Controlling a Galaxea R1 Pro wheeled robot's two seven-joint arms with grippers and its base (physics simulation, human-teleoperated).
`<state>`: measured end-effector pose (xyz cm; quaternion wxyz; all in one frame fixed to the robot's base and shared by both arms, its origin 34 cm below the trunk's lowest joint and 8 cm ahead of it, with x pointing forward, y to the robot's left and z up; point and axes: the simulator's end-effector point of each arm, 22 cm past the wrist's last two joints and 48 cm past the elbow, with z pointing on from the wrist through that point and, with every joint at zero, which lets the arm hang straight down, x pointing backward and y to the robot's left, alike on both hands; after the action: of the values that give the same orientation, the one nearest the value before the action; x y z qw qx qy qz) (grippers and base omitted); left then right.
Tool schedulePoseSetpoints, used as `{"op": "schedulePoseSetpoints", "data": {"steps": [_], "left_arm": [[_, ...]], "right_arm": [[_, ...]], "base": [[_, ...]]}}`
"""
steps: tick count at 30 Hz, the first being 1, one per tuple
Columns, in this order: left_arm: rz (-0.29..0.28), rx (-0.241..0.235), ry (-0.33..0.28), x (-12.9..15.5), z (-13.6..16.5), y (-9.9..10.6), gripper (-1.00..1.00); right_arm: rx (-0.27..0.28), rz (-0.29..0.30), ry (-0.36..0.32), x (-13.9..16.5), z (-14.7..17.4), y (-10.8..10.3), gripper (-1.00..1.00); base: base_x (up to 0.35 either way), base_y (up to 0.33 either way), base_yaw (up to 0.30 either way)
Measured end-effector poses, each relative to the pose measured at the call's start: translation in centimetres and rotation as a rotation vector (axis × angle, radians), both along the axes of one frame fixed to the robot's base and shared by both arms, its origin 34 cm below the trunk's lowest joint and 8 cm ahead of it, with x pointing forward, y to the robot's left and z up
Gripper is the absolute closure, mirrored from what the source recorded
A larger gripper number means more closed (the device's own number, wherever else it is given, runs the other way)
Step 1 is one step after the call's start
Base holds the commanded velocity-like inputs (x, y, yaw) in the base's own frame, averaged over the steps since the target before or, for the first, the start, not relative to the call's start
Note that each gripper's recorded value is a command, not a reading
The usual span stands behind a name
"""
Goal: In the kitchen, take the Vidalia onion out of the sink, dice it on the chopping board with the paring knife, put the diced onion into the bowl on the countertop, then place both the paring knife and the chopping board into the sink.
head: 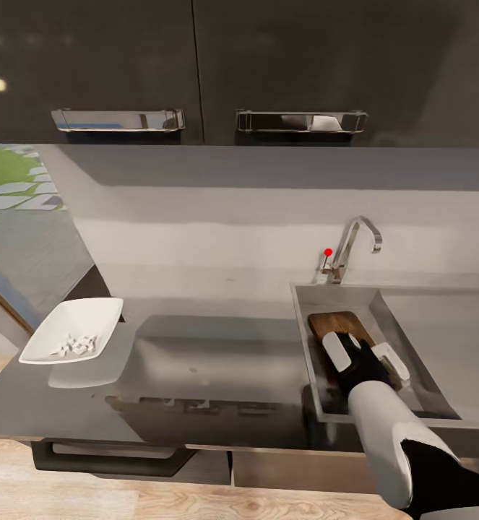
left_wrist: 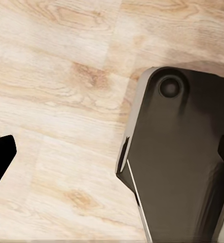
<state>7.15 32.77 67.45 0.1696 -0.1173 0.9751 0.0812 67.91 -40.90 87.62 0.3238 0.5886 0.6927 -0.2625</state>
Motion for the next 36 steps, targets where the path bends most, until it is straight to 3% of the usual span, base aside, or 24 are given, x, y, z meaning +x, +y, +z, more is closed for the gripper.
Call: {"op": "schedulePoseSetpoints", "data": {"steps": [1,2,4,5,10,17,21,26,36], "left_arm": [[0.000,0.000,0.001,-0.1,0.0,0.0,-1.00],[0.000,0.000,0.002,-0.1,0.0,0.0,-1.00],[0.000,0.000,0.003,-0.1,0.0,0.0,-1.00],[0.000,0.000,0.003,-0.1,0.0,0.0,-1.00],[0.001,0.000,0.003,-0.1,0.0,0.0,-1.00],[0.000,-0.001,0.005,-0.2,0.0,0.0,-1.00],[-0.001,-0.002,0.005,-0.2,0.0,0.0,-1.00],[-0.001,-0.002,0.005,-0.2,0.0,0.0,-1.00],[0.000,0.001,0.007,-0.3,0.0,0.0,-1.00]], "right_arm": [[-0.010,0.039,-0.026,1.6,1.7,0.4,-1.00],[-0.026,0.122,-0.050,4.0,4.3,1.4,-1.00],[-0.039,0.251,-0.056,6.9,7.7,3.2,-1.00],[-0.042,0.288,-0.054,7.5,8.7,3.7,-1.00],[-0.048,0.386,-0.056,9.2,12.0,4.8,-1.00],[-0.081,0.541,-0.096,11.4,15.1,8.4,-1.00],[-0.085,0.580,-0.127,11.5,15.5,9.5,-1.00],[-0.089,0.586,-0.142,11.3,15.8,9.7,-1.00],[-0.123,0.641,-0.190,9.1,16.4,11.4,-1.00]], "base": [[0.000,0.000,0.000],[0.000,0.000,0.000],[0.000,0.000,0.000],[0.000,0.000,0.000],[0.000,0.000,0.000],[-0.127,0.000,0.000],[-0.330,0.000,0.000],[-0.343,0.000,0.000],[-0.345,0.000,0.000]]}}
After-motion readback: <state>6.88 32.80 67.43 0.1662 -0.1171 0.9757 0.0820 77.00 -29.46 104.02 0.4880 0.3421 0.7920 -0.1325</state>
